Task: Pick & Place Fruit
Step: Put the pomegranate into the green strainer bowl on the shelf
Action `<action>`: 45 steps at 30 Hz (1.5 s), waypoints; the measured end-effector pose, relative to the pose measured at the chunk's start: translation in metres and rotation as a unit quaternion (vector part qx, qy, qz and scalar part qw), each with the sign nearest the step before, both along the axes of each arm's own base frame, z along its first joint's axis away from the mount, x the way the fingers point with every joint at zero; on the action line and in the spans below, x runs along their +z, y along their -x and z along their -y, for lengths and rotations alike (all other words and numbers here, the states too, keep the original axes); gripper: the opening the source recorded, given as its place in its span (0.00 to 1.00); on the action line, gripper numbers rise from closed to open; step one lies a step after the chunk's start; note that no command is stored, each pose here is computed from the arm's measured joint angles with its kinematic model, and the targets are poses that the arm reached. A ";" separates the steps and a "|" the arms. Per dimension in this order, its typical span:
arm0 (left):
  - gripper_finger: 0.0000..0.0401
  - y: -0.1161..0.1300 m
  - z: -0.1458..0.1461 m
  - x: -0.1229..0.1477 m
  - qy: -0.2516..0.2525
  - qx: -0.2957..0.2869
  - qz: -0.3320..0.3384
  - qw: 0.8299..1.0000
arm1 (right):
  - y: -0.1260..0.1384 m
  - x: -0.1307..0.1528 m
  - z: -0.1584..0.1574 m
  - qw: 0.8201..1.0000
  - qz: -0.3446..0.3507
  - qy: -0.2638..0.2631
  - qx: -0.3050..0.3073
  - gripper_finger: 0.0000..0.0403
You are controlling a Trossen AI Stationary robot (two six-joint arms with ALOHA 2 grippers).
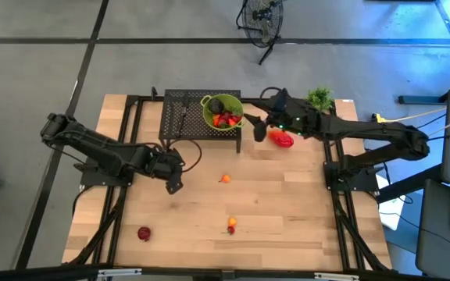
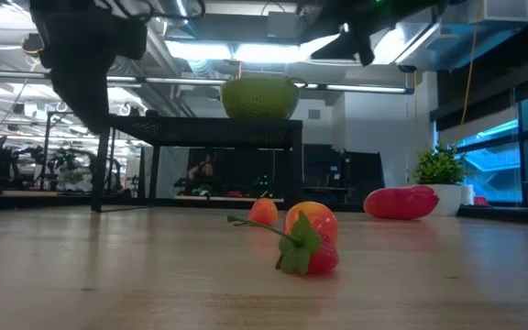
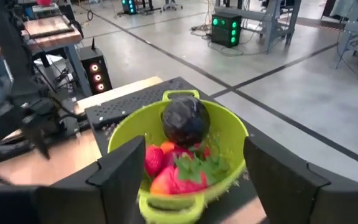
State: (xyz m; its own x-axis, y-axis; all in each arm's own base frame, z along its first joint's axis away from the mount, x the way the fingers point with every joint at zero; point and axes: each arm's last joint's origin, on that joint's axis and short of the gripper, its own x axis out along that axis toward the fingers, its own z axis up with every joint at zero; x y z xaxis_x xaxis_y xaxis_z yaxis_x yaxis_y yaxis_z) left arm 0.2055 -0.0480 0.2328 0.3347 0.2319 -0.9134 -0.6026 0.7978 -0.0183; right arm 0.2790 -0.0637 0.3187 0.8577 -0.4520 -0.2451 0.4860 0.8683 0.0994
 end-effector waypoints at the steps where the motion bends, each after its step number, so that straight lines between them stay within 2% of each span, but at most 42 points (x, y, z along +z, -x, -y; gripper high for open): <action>1: 0.75 0.001 -0.002 0.000 0.000 0.004 -0.006 1.000 | 0.004 0.002 -0.001 1.000 -0.003 -0.001 0.001 0.68; 3: 0.77 0.001 -0.004 -0.001 0.020 0.007 -0.016 1.000 | 0.012 0.007 -0.003 1.000 -0.006 -0.006 0.004 0.66; 7: 0.77 0.001 -0.001 -0.002 0.097 0.009 -0.029 0.995 | 0.026 0.012 -0.006 1.000 -0.022 -0.015 0.003 0.63; 14: 0.77 0.007 0.019 -0.002 0.130 0.000 -0.035 0.991 | 0.042 0.005 -0.015 0.995 -0.086 -0.042 0.008 0.59; 23: 0.76 0.017 0.045 -0.002 0.231 0.093 -0.061 0.967 | 0.042 -0.001 -0.025 0.991 -0.118 -0.049 0.027 0.53; 30: 0.76 0.030 0.067 -0.002 0.269 0.159 -0.082 0.946 | 0.042 -0.001 -0.027 0.991 -0.120 -0.048 0.030 0.50; 45: 0.76 0.070 0.113 -0.002 0.301 0.290 -0.110 0.902 | 0.042 -0.001 -0.027 0.991 -0.122 -0.043 0.033 0.45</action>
State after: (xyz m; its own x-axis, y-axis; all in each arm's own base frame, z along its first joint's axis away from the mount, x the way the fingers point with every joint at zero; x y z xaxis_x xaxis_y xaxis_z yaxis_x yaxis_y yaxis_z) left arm 0.1350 -0.1611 0.2312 0.1123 -0.2498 -0.9618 -0.9573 0.2324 -0.1721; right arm 0.2369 -0.0363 0.3177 0.7945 -0.3662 -0.4844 0.4480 0.8920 0.0603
